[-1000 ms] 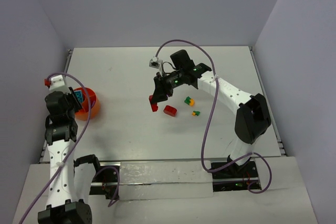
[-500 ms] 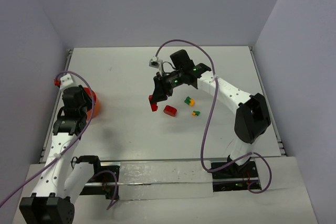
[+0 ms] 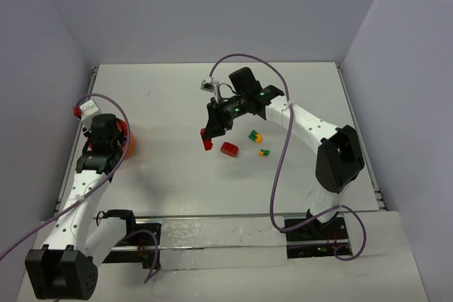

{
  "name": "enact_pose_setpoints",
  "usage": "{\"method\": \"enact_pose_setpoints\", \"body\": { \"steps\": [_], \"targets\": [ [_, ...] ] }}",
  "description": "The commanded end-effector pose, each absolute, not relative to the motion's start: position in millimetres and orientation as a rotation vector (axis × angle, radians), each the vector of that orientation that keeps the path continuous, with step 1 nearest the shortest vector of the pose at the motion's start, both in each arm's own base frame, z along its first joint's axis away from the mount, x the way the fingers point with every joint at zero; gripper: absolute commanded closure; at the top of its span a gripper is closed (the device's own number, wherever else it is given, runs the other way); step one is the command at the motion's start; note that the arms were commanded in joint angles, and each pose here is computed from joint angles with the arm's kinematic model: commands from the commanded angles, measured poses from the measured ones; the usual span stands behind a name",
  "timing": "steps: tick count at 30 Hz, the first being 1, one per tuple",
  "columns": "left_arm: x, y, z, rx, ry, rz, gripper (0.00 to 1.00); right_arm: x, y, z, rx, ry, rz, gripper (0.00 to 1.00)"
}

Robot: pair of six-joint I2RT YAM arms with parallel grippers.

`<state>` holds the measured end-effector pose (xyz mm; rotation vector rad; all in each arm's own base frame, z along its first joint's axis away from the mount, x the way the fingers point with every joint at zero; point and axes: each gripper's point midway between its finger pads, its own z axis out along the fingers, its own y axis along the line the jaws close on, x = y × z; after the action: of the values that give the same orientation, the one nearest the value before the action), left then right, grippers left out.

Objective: Sort the legos into containers by color

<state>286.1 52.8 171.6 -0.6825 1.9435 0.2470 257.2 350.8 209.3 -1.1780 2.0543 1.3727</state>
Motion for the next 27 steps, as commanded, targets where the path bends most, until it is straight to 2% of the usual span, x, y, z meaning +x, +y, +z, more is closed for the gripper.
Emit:
{"method": "enact_pose_setpoints", "body": {
  "steps": [1,5,12,17,21,24,25,27],
  "targets": [
    [296.2,54.2,184.5,-0.711,1.871,0.234,1.0,264.0,353.9,215.0,-1.184,2.01,1.374,1.0],
    [298.7,54.6,181.9,-0.718,1.878,0.241,0.93,263.6,353.5,214.6,-1.185,2.009,1.378,1.0],
    [304.6,52.8,176.9,-0.72,1.89,0.239,0.88,265.7,350.6,214.5,-1.176,2.013,1.38,1.0],
    [307.4,52.2,174.6,-0.723,1.894,0.244,0.76,265.1,349.3,212.7,-1.178,2.016,1.383,1.0],
    [307.7,53.3,172.9,-0.723,1.895,0.257,0.74,265.8,348.7,213.1,-1.178,2.015,1.383,1.0],
    [307.4,53.9,172.3,-0.722,1.893,0.265,0.64,266.0,348.0,212.9,-1.179,2.016,1.383,1.0],
    [307.5,53.9,171.9,-0.72,1.894,0.266,0.56,266.4,347.9,213.1,-1.18,2.016,1.383,1.0],
    [307.5,54.2,172.3,-0.717,1.892,0.27,0.52,266.3,347.9,212.9,-1.182,2.016,1.386,1.0]
  ]
}}
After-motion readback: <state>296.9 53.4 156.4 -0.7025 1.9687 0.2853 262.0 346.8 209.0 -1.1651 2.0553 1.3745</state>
